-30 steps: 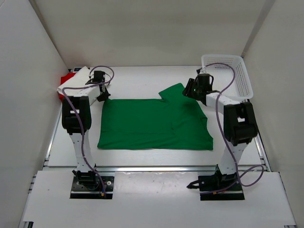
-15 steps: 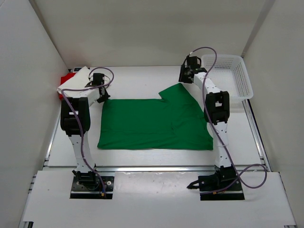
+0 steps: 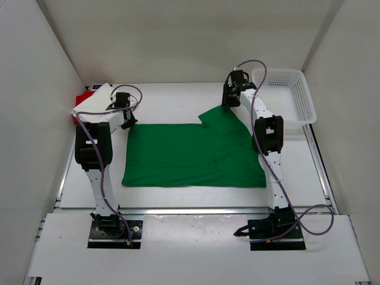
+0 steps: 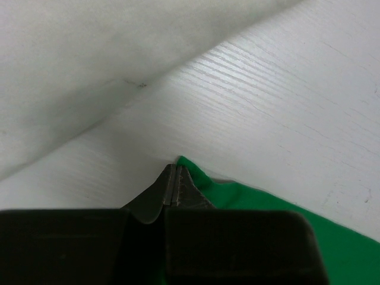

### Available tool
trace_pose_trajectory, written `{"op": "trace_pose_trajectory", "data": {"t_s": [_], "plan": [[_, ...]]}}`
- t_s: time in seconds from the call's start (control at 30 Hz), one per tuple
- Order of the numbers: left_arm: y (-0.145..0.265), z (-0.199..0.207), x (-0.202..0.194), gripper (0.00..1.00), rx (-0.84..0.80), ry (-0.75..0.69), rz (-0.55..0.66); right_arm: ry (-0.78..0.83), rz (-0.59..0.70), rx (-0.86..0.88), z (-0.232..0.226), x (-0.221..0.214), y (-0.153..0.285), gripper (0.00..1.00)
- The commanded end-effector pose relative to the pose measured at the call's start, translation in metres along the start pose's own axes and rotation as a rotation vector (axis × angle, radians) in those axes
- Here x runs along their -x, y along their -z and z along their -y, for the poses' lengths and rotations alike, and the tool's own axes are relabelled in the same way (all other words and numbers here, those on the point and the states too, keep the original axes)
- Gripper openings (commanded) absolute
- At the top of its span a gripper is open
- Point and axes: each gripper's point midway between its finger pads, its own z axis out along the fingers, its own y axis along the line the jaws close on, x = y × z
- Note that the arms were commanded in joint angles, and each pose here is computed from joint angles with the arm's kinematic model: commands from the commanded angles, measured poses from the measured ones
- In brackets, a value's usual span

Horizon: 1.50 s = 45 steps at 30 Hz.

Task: Fold and stack the t-shirts
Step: Grap the side of the flattened tshirt furthest away from the robot with both arms

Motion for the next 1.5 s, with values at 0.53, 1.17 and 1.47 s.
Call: {"op": "trace_pose_trajectory", "data": {"t_s": [0.53,1.17,1.47], "plan": [[0.038,0.010,0.025,0.00,-0.068,0.005,0.069,0.005,0.100,0.030,-0.014,0.057,0.071,0.00],[0.074,-0.003,0.020,0.00,-0.128,0.049,0.097,0.001,0.054,0.016,-0.012,-0.032,0.201,0.00],[0.101,-0.008,0.006,0.00,-0.141,0.049,0.122,-0.059,0.085,-0.010,0.016,-0.103,0.233,0.00]]}}
